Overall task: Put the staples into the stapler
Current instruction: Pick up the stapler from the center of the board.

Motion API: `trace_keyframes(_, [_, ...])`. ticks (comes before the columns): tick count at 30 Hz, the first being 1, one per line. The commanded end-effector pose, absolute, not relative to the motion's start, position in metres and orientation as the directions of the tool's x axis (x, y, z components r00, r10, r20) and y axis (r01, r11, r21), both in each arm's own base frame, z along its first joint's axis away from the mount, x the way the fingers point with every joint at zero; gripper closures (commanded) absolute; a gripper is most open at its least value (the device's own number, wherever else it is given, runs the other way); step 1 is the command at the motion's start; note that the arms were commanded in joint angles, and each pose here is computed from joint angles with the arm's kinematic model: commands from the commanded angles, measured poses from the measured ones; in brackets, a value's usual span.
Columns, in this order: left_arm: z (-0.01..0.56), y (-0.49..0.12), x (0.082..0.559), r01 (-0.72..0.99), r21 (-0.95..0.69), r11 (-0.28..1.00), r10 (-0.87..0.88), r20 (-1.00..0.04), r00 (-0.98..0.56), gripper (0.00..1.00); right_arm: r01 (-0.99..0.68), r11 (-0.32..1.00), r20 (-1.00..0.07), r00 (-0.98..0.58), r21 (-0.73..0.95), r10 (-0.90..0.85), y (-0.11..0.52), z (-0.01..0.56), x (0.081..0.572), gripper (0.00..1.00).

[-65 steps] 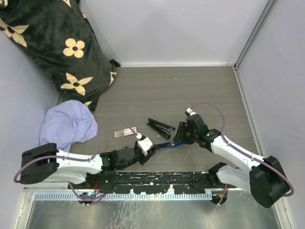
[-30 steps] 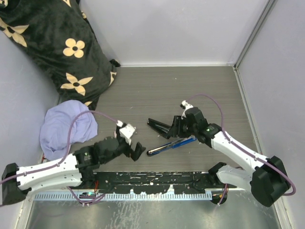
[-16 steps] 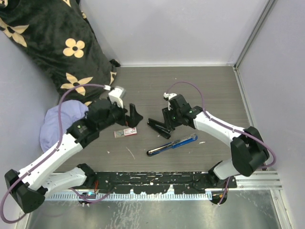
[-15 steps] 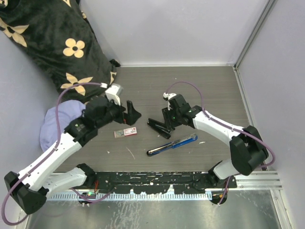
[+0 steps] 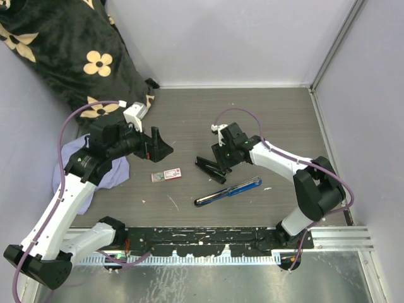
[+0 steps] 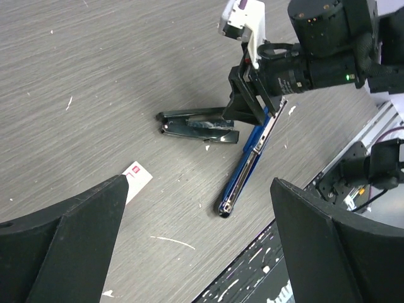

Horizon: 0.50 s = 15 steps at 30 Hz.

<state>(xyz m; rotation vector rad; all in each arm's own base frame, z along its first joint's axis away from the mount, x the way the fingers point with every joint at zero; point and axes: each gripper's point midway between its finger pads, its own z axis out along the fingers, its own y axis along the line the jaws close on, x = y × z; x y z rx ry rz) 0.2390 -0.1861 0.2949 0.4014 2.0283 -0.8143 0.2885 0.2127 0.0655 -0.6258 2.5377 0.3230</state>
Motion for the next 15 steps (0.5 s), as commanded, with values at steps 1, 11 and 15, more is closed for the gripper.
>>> trace_keyframes(1, [0.31, -0.186, 0.23, 0.662, -0.298, 0.688, 0.052, -0.889, -0.454, 0.02, -0.538, 0.833, -0.559, -0.732, 0.126, -0.389, 0.226, 0.075, 0.297, 0.48])
trace_keyframes(11, [0.303, -0.182, 0.234, 0.682, -0.231, 0.694, 0.048, -0.93, -0.364, 0.02, -0.51, 0.859, -0.536, -0.739, 0.05, -0.408, 0.221, 0.057, 0.316, 0.61])
trace_keyframes(15, [0.3, -0.18, 0.233, 0.684, -0.214, 0.697, 0.047, -0.939, -0.341, 0.02, -0.512, 0.858, -0.525, -0.744, 0.048, -0.414, 0.223, 0.049, 0.318, 0.69])
